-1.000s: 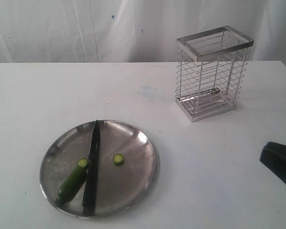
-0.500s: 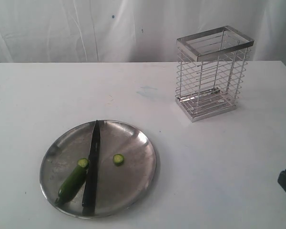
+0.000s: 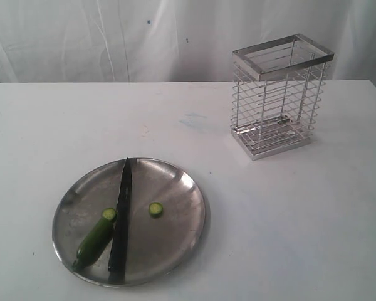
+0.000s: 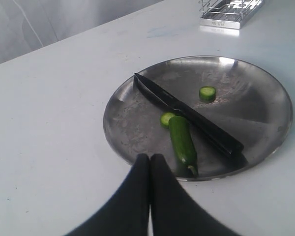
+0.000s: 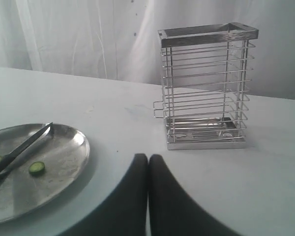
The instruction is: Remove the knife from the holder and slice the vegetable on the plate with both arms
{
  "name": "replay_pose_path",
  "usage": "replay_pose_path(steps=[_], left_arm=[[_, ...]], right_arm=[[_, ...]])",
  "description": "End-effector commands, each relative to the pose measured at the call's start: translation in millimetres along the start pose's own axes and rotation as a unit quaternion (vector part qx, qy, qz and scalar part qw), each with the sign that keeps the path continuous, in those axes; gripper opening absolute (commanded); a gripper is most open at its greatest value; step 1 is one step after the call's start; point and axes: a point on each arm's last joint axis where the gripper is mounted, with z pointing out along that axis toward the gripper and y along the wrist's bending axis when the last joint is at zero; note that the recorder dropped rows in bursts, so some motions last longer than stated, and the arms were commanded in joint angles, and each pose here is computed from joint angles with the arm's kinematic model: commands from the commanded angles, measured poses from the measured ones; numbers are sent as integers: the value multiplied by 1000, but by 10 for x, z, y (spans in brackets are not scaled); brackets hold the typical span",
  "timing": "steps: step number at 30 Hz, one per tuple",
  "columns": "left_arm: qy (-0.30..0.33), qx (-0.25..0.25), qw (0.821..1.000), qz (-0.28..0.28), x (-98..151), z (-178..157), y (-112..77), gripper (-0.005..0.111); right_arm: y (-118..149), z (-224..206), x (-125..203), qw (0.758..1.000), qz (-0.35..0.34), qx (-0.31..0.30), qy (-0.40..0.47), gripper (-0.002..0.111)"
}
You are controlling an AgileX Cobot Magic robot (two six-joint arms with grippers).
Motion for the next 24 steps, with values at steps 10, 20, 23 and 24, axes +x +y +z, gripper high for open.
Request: replay_pose_path(steps=[10,20,23,24], left_arm=[[-2,3,1000,-4,7,2,-5,0],[-2,3,1000,-4,7,2,-5,0],[-2,3,1000,-4,7,2,-5,0],[-2,3,1000,-4,7,2,-5,0]], right_arm=[[-50,-9,71,998,-51,26,31,0],[-44,-8,71,999,-38,24,30,0],[-44,-8,71,999,-38,24,30,0],[-44,-8,71,999,-38,24,30,0]])
